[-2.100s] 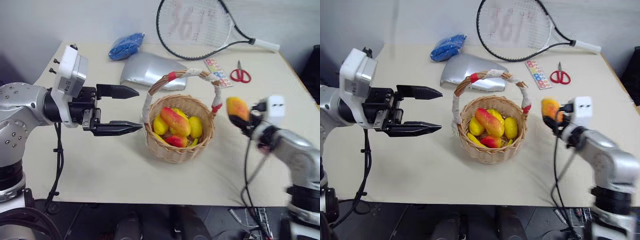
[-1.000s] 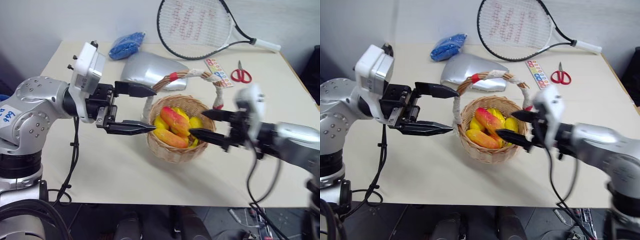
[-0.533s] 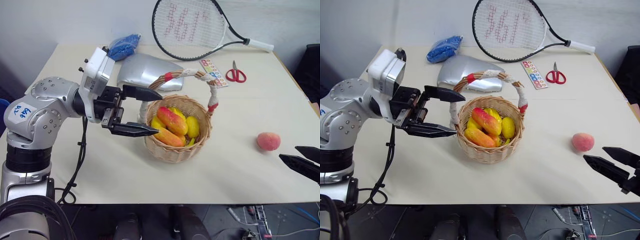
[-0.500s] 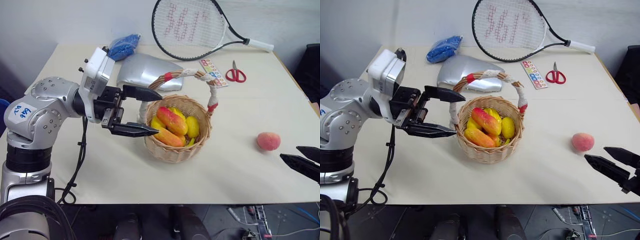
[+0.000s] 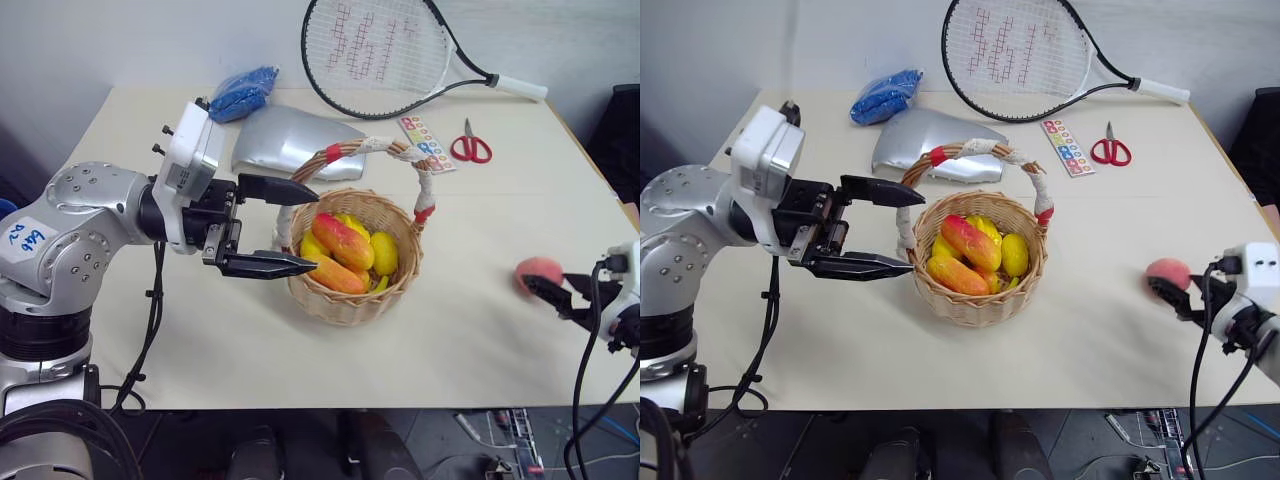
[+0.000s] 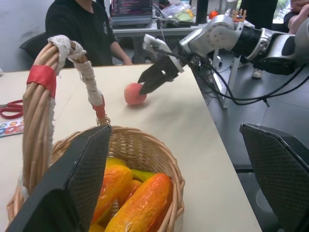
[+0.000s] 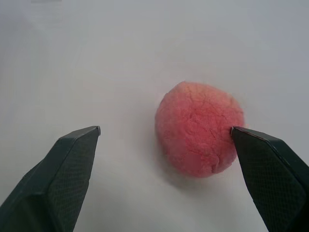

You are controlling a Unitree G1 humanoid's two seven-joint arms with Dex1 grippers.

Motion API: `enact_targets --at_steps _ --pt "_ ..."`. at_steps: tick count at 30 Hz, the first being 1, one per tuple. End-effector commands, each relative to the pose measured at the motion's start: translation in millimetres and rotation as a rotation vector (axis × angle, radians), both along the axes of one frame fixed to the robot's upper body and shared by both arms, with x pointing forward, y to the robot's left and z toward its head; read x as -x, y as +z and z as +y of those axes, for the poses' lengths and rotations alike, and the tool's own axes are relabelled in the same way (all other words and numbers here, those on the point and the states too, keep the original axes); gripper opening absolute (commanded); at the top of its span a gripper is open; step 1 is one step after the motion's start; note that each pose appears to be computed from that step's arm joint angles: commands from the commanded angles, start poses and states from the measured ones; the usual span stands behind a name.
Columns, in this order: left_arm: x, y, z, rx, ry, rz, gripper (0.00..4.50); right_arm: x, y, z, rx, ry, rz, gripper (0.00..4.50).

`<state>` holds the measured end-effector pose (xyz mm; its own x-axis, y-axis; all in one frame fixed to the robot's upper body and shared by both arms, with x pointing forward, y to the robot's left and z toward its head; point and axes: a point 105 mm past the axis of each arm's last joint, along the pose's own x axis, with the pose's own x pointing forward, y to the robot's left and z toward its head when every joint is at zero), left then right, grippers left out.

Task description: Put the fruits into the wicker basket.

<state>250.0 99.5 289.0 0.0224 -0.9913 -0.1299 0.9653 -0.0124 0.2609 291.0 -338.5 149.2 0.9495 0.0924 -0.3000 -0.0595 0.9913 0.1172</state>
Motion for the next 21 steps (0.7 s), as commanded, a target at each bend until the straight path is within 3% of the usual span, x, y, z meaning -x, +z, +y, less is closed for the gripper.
enact_targets --at_steps 1,9,16,19,21 --pt "6.4 9.6 2.6 0.012 0.016 -0.044 4.50 -9.5 -8.9 -2.9 0.009 -0.010 0.019 4.45" --pt "7.6 11.6 3.9 0.022 0.045 -0.057 4.50 -31.3 -20.9 -5.7 0.108 -0.029 0.009 4.45" --pt "7.1 12.1 4.5 0.027 0.058 -0.061 4.50 -45.6 -17.4 -5.2 0.104 -0.039 -0.023 4.45" --pt "6.3 11.9 5.3 0.030 0.065 -0.059 4.50 -47.0 -15.9 -4.7 0.090 -0.042 -0.035 3.93" --pt "6.0 12.0 5.6 0.031 0.068 -0.060 4.50 -45.3 -14.3 -2.7 0.081 -0.031 -0.036 3.23"
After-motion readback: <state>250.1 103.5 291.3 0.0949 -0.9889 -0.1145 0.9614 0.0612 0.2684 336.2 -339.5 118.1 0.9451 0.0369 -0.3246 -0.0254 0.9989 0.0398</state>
